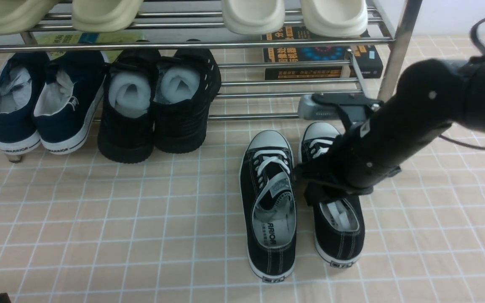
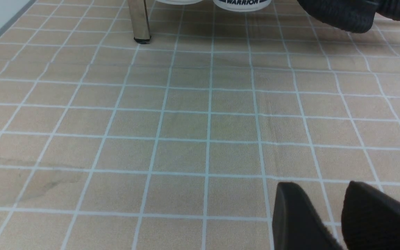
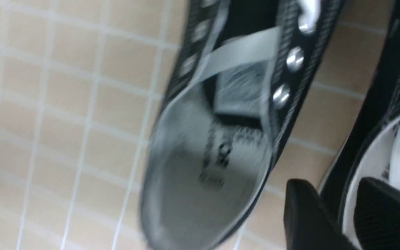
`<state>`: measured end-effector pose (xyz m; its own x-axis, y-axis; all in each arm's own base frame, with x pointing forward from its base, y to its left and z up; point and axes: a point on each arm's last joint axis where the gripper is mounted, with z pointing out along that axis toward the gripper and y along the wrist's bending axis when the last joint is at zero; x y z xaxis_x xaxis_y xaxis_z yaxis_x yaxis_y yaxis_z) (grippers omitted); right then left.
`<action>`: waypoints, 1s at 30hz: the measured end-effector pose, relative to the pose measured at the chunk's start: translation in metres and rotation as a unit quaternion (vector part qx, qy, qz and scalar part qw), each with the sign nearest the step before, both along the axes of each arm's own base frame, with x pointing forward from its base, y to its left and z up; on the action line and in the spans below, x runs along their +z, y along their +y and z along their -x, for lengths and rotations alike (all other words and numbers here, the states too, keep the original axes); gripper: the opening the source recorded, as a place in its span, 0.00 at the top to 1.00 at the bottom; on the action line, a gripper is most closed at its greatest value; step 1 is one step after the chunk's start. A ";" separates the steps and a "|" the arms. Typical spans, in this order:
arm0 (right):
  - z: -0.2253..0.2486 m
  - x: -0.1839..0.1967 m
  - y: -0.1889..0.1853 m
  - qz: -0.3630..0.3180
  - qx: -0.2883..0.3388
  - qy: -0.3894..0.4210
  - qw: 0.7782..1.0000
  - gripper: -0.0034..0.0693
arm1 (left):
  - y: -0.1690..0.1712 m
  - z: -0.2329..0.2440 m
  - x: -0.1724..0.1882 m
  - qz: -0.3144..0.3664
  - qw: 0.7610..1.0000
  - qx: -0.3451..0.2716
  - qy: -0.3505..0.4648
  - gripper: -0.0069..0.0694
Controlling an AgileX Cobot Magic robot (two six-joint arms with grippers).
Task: Take the shoes off the shelf from the light coffee tablecloth by hand.
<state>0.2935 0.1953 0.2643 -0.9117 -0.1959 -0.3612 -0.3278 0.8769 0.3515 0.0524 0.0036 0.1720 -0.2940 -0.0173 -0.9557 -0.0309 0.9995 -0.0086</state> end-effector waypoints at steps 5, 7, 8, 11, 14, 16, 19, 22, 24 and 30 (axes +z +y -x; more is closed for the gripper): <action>0.033 0.073 -0.018 -0.016 0.051 -0.070 0.996 0.85 | 0.000 0.000 0.000 0.000 1.000 0.000 0.000 0.60; 0.051 0.100 -0.030 -0.018 0.057 -0.109 0.992 0.94 | 0.000 0.000 0.000 0.000 1.000 0.000 0.000 0.60; 0.062 0.113 -0.038 -0.017 0.059 -0.132 0.989 0.97 | 0.000 0.000 0.000 0.000 1.000 0.000 0.000 0.60; 0.088 0.138 -0.056 -0.019 0.057 -0.183 0.981 0.97 | 0.000 0.000 0.000 0.000 1.000 0.000 0.000 0.60; 0.136 0.161 -0.086 -0.045 0.044 -0.262 0.963 0.97 | 0.000 0.000 0.000 0.000 1.000 0.000 0.000 0.60; 0.169 0.161 -0.107 -0.072 0.029 -0.318 0.945 0.97 | 0.000 0.000 0.000 0.000 1.000 0.000 0.000 0.60; 0.195 0.147 -0.124 -0.102 0.009 -0.373 0.922 0.97 | 0.000 0.000 0.000 0.000 1.000 0.000 0.000 0.60; 0.217 0.111 -0.140 -0.123 -0.011 -0.433 0.893 0.97 | 0.000 0.000 0.000 0.000 1.000 0.000 0.000 0.60; 0.225 0.076 -0.147 -0.127 -0.020 -0.463 0.877 0.97 | 0.000 0.000 0.000 0.000 1.000 0.000 0.000 0.60; 0.227 0.043 -0.152 -0.135 -0.037 -0.500 0.855 0.97 | 0.000 0.000 0.000 0.000 1.000 0.000 0.000 0.60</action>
